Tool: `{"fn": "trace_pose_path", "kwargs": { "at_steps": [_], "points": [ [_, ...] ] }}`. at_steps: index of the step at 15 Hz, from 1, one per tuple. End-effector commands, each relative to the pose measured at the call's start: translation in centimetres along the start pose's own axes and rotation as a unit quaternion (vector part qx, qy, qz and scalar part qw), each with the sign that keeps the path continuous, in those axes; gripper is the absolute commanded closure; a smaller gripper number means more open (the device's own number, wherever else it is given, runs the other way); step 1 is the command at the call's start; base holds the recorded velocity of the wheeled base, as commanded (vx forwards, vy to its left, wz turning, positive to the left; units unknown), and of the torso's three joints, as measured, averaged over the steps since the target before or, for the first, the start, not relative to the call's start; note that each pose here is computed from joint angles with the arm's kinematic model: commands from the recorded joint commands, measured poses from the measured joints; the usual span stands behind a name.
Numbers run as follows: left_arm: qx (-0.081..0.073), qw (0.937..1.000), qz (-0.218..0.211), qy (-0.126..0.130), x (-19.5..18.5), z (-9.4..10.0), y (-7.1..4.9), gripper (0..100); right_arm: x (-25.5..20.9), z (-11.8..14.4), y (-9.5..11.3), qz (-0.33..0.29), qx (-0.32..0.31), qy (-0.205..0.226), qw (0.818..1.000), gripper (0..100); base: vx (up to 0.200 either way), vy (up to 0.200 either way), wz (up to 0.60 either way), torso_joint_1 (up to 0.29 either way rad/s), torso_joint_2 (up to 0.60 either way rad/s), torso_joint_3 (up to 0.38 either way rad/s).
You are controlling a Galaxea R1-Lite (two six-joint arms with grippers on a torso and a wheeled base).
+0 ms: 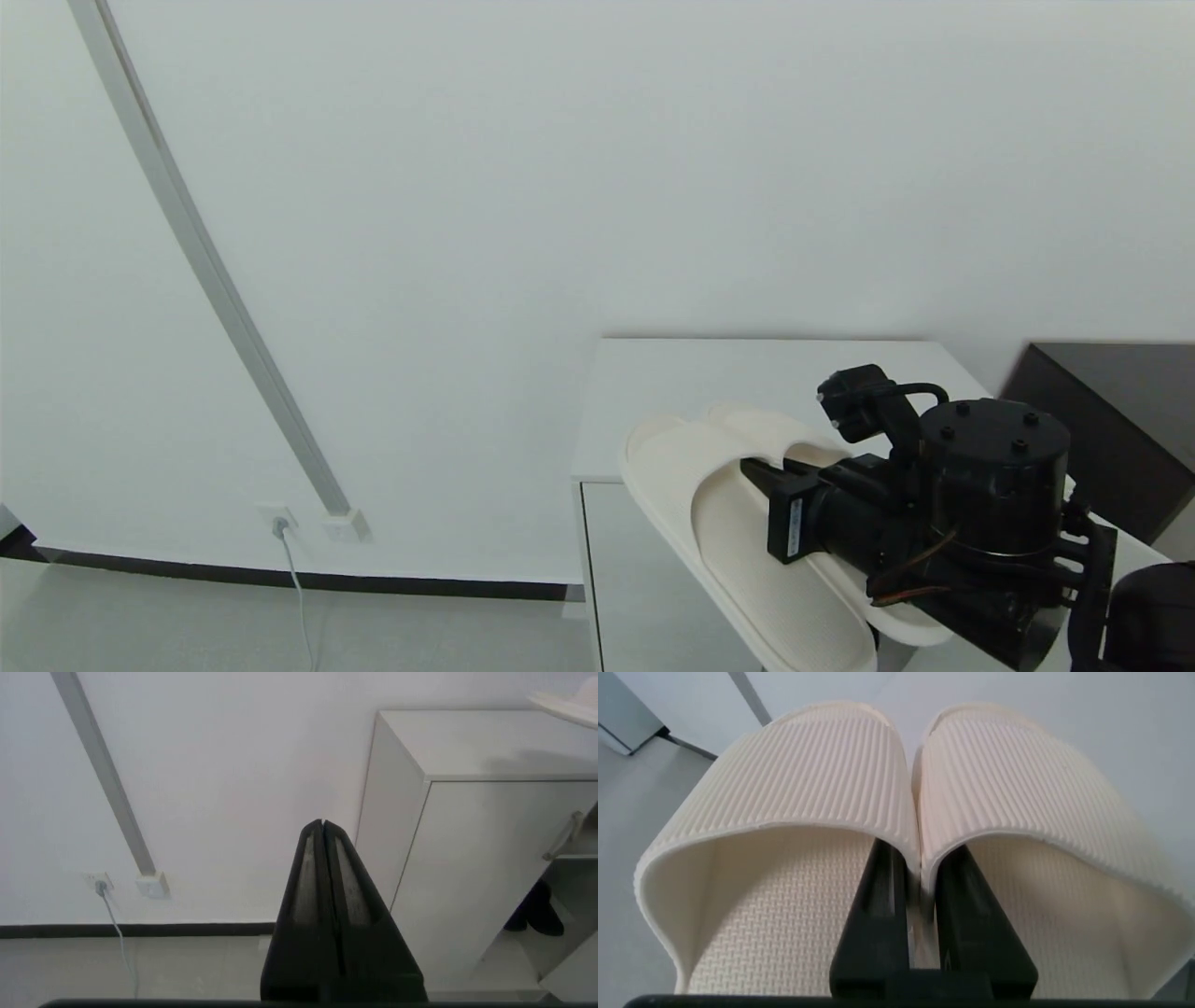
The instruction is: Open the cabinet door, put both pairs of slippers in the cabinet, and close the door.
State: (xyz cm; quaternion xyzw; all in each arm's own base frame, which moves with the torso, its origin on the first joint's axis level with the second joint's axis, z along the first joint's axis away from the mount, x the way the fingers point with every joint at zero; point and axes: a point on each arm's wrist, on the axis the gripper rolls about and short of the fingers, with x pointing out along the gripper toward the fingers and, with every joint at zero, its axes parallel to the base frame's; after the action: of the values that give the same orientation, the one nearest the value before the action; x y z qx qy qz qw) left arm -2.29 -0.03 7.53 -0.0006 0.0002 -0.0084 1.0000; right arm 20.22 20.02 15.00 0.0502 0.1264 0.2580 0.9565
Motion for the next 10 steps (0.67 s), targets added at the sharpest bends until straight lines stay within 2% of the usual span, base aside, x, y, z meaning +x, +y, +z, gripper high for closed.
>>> {"fn": "trace_pose_path", "kwargs": {
  "at_steps": [1, 2, 6, 10],
  "points": [
    [0.002, 1.0, 0.0, 0.001, 0.0, 0.0, 0.0, 100, 0.0, -0.5, -0.1, -0.004, -0.002, 0.008, 1.0, 100, -0.2, 0.0, 0.0, 0.002, 0.01, 0.002],
    [0.002, 1.0, 0.0, 0.001, 0.0, 0.0, 0.0, 100, 0.0, -0.5, -0.1, -0.004, -0.002, 0.009, 1.0, 100, -0.2, 0.0, 0.0, -0.002, 0.01, 0.002],
    [0.001, 1.0, 0.0, 0.001, 0.0, 0.0, 0.0, 100, 0.8, -1.5, -0.2, -0.032, -0.006, 0.018, 0.999, 100, 0.0, 0.0, 0.0, 0.0, 0.0, 0.0],
    [0.001, 1.0, 0.0, 0.001, 0.0, 0.0, 0.0, 100, 0.6, -1.9, -0.3, -0.028, -0.028, 0.024, 0.999, 100, 0.0, 0.0, 0.0, 0.0, 0.0, 0.0]
  ]
}}
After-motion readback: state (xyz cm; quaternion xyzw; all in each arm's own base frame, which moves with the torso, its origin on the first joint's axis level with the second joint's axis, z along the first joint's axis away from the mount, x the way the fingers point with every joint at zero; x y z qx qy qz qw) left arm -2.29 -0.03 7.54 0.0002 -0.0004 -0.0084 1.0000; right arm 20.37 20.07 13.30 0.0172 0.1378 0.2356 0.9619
